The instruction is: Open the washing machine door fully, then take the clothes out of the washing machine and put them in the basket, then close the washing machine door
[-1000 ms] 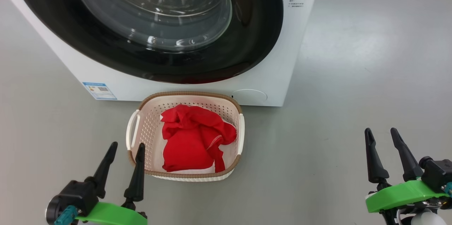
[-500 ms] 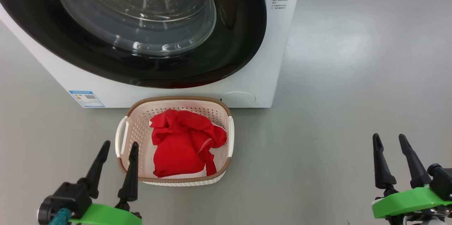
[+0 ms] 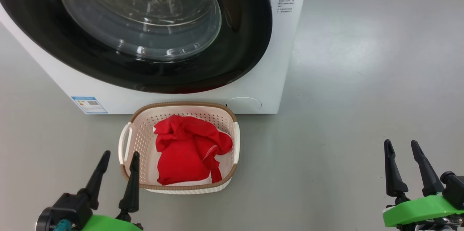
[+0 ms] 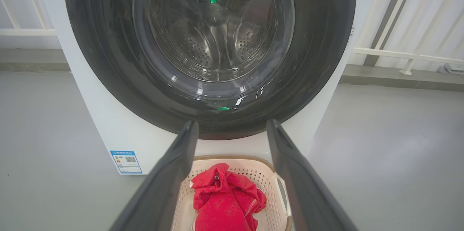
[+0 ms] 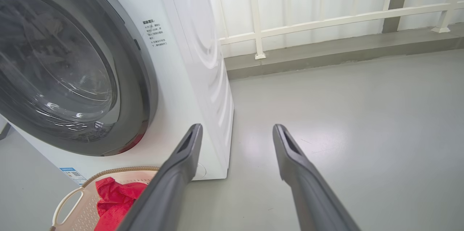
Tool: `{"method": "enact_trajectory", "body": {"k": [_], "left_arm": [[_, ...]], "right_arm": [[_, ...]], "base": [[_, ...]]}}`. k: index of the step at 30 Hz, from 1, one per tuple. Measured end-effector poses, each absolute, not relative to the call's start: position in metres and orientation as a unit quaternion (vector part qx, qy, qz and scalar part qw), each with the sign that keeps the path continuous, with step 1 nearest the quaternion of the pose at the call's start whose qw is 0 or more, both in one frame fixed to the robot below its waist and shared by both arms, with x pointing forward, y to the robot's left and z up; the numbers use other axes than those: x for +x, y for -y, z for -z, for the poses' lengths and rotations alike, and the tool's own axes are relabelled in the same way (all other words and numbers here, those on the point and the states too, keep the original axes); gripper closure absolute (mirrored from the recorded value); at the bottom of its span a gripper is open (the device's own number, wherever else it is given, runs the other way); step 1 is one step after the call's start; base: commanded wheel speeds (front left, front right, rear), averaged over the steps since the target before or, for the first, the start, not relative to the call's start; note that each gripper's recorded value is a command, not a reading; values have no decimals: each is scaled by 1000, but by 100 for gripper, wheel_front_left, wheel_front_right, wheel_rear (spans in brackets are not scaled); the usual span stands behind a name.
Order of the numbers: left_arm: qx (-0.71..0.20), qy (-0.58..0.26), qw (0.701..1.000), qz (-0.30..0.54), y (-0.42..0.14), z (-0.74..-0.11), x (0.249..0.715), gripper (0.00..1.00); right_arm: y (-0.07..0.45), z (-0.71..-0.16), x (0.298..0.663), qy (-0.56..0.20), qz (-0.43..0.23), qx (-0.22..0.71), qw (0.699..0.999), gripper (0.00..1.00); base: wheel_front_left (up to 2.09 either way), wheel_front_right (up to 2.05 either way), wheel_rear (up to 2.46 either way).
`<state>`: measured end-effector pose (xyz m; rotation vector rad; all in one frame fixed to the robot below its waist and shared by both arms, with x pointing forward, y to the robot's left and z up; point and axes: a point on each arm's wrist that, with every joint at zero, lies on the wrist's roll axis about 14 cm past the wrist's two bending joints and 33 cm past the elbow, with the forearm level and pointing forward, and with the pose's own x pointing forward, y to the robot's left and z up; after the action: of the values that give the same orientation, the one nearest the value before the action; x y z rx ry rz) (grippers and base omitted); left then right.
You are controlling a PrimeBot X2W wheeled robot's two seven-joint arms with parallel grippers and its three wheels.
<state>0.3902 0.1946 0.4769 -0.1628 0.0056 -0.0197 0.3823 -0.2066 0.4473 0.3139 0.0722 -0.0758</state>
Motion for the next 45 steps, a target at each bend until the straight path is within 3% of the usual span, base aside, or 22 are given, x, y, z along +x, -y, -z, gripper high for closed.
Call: {"method": "enact_trajectory", "body": {"k": [23, 24, 32, 45], "left_arm": [[-85, 8, 996, 8, -196, -484, 389, 0], [-87, 4, 996, 8, -195, -481, 388, 100], [-108, -64, 992, 0, -186, -439, 369, 100], [-174, -67, 982, -18, -189, -439, 369, 100]], "right_arm": [[206, -447, 376, -37, 40, 162, 985, 0], [205, -445, 375, -40, 40, 163, 985, 100], [194, -413, 363, -92, 48, 184, 978, 100], [197, -414, 360, -95, 67, 242, 963, 100]], "base": [[0, 0, 0], [0, 0, 0], [0, 0, 0], [0, 0, 0]]}}
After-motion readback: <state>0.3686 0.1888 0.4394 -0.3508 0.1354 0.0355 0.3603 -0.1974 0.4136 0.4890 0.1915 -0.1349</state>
